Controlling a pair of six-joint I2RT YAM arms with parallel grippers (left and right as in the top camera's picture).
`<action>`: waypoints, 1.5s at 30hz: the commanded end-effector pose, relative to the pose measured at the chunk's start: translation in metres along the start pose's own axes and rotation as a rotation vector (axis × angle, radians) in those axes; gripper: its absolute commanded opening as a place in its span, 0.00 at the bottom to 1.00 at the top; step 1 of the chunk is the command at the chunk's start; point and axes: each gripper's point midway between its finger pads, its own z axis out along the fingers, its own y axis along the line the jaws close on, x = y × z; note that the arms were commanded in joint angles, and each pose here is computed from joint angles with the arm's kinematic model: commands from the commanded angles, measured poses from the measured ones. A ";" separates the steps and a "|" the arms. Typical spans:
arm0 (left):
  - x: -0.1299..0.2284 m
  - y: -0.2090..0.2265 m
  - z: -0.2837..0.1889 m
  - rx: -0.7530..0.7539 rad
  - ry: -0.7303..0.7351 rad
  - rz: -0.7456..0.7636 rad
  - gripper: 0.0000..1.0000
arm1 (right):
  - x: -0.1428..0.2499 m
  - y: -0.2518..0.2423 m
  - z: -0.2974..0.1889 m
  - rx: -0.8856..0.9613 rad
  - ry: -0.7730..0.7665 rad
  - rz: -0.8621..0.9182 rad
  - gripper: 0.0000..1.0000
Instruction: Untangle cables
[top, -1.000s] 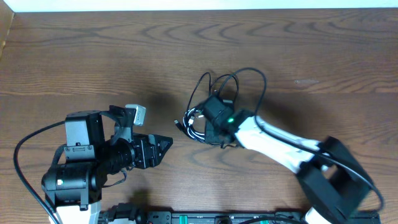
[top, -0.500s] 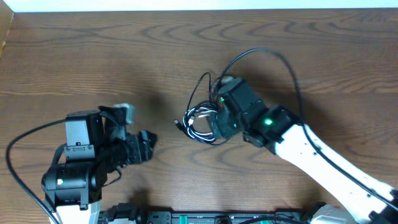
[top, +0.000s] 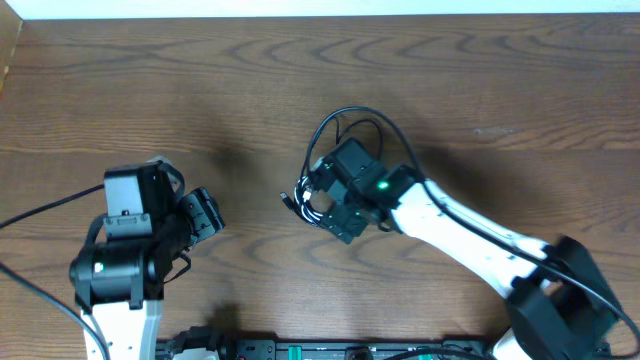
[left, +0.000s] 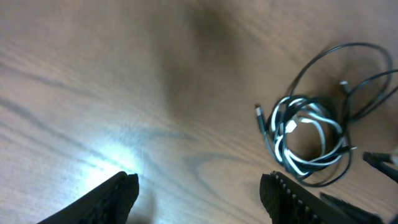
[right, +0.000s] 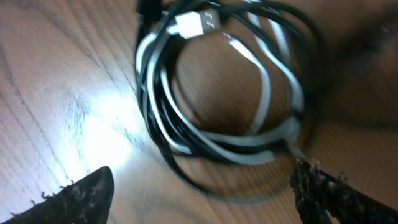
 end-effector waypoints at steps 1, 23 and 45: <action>0.005 0.008 0.007 -0.045 0.043 -0.037 0.68 | 0.004 0.024 0.028 -0.072 0.032 -0.085 0.87; 0.012 0.008 0.013 -0.050 0.102 -0.041 0.68 | -0.003 0.055 0.059 -0.098 0.026 -0.052 0.32; 0.020 0.011 0.012 -0.062 0.133 -0.036 0.68 | -0.126 0.018 -0.172 0.046 -0.570 0.123 0.01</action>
